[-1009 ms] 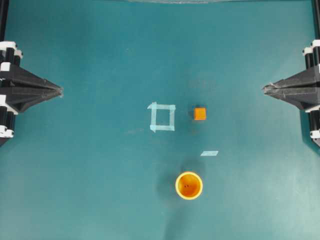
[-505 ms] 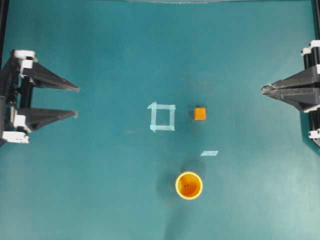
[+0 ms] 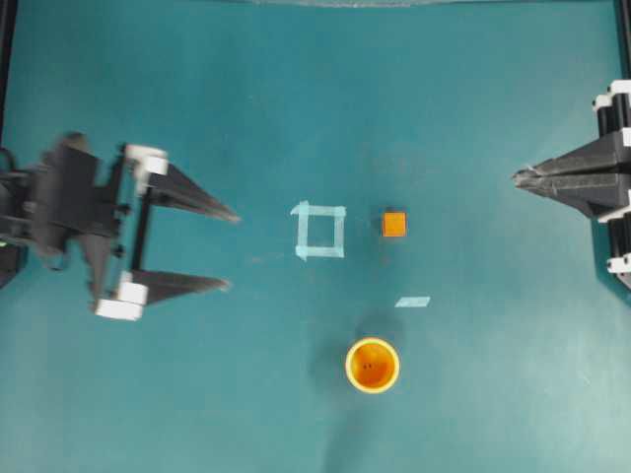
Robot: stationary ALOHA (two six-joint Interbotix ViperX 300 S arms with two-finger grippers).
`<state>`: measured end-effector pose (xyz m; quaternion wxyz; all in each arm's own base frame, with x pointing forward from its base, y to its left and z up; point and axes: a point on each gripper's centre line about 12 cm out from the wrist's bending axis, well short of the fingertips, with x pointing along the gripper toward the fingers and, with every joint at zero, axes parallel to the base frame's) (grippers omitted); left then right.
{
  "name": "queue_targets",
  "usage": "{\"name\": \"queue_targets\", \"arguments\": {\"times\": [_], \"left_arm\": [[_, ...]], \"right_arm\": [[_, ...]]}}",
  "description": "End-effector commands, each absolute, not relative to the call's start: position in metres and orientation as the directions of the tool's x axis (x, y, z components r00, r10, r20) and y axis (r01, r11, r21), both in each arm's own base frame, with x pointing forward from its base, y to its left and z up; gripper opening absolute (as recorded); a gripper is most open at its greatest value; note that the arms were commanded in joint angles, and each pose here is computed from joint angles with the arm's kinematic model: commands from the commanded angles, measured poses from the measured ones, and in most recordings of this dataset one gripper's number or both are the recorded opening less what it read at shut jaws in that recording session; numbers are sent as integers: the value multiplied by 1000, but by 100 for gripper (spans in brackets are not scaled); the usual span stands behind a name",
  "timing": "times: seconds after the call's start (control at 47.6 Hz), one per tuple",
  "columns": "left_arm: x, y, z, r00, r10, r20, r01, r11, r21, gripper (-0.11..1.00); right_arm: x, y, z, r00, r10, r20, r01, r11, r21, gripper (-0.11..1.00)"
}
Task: Lift the orange cup with left arm.
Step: 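Open the left gripper and move it toward the orange cup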
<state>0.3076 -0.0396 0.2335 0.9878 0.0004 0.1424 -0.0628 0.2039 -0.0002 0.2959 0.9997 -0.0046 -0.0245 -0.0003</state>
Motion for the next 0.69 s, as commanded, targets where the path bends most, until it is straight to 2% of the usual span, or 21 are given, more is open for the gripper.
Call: {"name": "queue_targets", "arguments": {"times": [0.0, 0.252, 0.673], "left_arm": [[327, -47, 238, 948, -137, -289, 139, 990, -14, 85], [360, -62, 204, 879, -151, -452, 164, 986, -12, 85], [375, -97, 172, 829, -216, -515, 210, 975, -70, 85]], "right_arm": [[206, 0, 307, 997, -1, 77, 2, 1000, -12, 0], [206, 0, 308, 997, -2, 78, 2, 1000, -11, 0], [206, 0, 310, 997, -2, 83, 2, 1000, -9, 0]]}}
